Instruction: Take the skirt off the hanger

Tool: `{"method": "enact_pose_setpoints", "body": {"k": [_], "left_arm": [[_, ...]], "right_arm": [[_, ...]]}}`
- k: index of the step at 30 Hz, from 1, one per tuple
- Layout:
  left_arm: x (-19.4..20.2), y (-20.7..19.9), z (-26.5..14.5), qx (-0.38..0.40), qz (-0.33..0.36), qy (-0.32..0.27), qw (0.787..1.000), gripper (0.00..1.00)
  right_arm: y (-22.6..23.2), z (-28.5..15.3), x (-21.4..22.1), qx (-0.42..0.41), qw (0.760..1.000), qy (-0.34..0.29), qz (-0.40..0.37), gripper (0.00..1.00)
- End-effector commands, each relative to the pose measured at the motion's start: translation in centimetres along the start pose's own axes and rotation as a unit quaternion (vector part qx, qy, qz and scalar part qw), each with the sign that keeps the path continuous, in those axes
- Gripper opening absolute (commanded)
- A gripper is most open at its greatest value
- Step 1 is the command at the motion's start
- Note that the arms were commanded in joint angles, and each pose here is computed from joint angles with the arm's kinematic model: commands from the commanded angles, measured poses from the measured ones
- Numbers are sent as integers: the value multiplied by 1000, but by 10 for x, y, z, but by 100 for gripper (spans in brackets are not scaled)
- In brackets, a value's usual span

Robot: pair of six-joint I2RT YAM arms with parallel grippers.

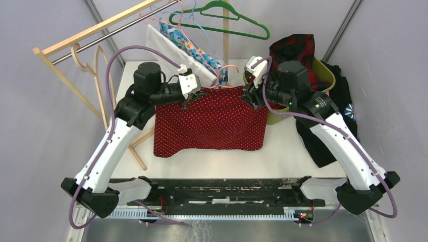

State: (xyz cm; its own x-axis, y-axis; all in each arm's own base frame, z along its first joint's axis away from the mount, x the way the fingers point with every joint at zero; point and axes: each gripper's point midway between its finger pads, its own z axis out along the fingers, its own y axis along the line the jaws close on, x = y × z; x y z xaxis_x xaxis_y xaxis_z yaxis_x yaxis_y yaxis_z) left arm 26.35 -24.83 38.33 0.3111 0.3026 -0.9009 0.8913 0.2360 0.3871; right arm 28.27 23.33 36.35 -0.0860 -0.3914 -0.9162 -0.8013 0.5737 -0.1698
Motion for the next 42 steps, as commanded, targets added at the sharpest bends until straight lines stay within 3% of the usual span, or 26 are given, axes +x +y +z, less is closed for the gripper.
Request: {"method": "enact_pose_setpoints", "body": {"k": [1,9,12,14,17,20,28,32,36,38,42], "left_arm": [[-54,10,-15,-22,83,-63,994,3],[-81,-1,-24,-3,84,-104,991,3],[-82,-5,-27,-3,79,-107,991,3],[-79,-7,-27,-1,76,-104,992,3],[-73,-6,-24,-2,73,-99,992,3],[-66,-3,-19,-5,73,-94,993,3],[-47,5,-9,-25,75,-83,993,4],[-72,12,-17,-46,93,-118,988,22],[-100,17,-24,-58,90,-162,981,30],[-112,13,-26,-43,90,-180,979,41],[-124,8,-28,-29,80,-200,976,41]], "right_arm": [[0,0,-1,-3,999,-8,-31,54],[-13,33,5,-2,996,-11,-93,59],[-13,38,-3,-13,994,-18,-103,53],[-7,40,-7,-30,995,-25,-95,39],[0,42,-6,-48,996,-24,-75,1],[7,38,-2,-66,995,-17,-78,1],[-23,31,3,17,996,9,-89,1],[-19,34,4,5,996,7,-87,1],[-14,36,4,-8,996,5,-90,1],[-14,35,5,-9,996,6,-91,1],[-14,34,8,-8,996,8,-93,1]]}}
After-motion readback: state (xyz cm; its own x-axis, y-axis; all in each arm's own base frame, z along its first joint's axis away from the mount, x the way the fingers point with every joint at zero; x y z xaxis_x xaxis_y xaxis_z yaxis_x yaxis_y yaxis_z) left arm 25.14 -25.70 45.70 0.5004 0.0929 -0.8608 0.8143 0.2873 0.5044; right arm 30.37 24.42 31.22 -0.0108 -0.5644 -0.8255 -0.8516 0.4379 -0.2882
